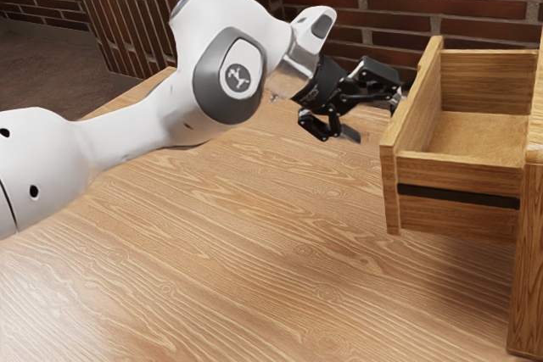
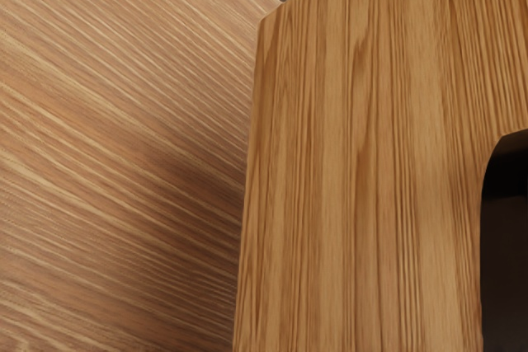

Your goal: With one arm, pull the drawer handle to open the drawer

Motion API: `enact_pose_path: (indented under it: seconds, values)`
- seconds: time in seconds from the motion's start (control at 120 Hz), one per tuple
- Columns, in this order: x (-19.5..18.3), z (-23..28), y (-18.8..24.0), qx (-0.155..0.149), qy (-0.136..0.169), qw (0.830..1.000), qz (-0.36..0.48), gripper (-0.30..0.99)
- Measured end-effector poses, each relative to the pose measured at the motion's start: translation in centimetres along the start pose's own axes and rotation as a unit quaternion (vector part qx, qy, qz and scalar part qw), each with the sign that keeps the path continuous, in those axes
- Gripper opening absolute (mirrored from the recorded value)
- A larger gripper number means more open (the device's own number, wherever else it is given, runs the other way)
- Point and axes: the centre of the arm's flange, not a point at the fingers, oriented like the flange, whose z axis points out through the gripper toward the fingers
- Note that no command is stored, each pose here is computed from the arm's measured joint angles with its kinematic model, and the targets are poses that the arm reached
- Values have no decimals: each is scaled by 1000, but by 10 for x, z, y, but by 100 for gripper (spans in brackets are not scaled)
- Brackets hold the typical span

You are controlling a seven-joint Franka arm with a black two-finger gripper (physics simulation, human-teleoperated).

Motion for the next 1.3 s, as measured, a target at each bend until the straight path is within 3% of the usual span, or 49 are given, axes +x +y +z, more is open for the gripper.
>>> enact_pose_path:
  seconds: [1.042,1.3]
  values:
    - [16,-51,-68,5,30,997,-64,69]
    - [16,-85,-79,1,48,996,-75,69]
